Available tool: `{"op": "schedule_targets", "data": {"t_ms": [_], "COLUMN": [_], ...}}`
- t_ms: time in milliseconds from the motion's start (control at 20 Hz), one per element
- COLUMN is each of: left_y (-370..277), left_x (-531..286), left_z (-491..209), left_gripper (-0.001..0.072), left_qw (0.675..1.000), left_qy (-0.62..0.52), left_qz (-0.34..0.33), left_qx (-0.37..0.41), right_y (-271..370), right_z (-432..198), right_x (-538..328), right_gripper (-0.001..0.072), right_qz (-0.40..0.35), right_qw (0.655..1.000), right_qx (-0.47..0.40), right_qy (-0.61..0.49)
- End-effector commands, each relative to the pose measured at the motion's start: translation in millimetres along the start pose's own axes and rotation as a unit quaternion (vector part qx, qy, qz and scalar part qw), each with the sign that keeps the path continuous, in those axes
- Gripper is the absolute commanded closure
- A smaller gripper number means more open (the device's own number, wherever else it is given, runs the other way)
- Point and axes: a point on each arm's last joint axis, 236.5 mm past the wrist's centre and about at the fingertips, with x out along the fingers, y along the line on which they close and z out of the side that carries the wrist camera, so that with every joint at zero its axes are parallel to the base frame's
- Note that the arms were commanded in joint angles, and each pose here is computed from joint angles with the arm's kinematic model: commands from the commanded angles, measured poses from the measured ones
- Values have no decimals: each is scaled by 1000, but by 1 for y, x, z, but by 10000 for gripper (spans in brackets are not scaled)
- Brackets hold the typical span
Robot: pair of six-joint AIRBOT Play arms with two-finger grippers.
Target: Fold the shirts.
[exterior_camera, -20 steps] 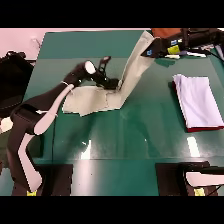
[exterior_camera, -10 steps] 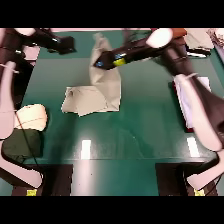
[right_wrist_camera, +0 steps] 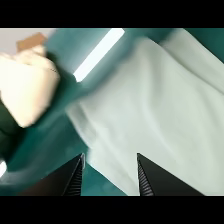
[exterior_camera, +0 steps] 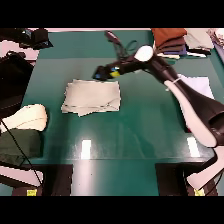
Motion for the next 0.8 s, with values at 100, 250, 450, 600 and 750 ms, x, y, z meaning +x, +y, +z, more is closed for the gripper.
{"op": "schedule_targets", "data": {"t_ms": [100,250,450,600,750], "left_y": [-30,-50,-66,-68,-68], "left_x": [14,31,41,40,40], "left_z": [-7,-20,-28,-31,-34], "left_gripper": [681,681,681,681,681], "left_qw": [999,998,997,997,996], "left_qy": [6,19,25,31,38], "left_qz": [-21,-35,-46,-50,-52], "left_qx": [31,40,55,56,55], "right_y": [-139,-154,-132,-106,-91], "right_z": [-90,-121,-121,-114,-100], "right_x": [-54,-34,23,70,100], "right_gripper": [112,112,114,147,566], "right_qz": [-72,-43,5,38,45], "right_qw": [974,954,952,955,964], "right_qx": [206,289,294,280,246], "right_qy": [53,63,82,93,87]}}
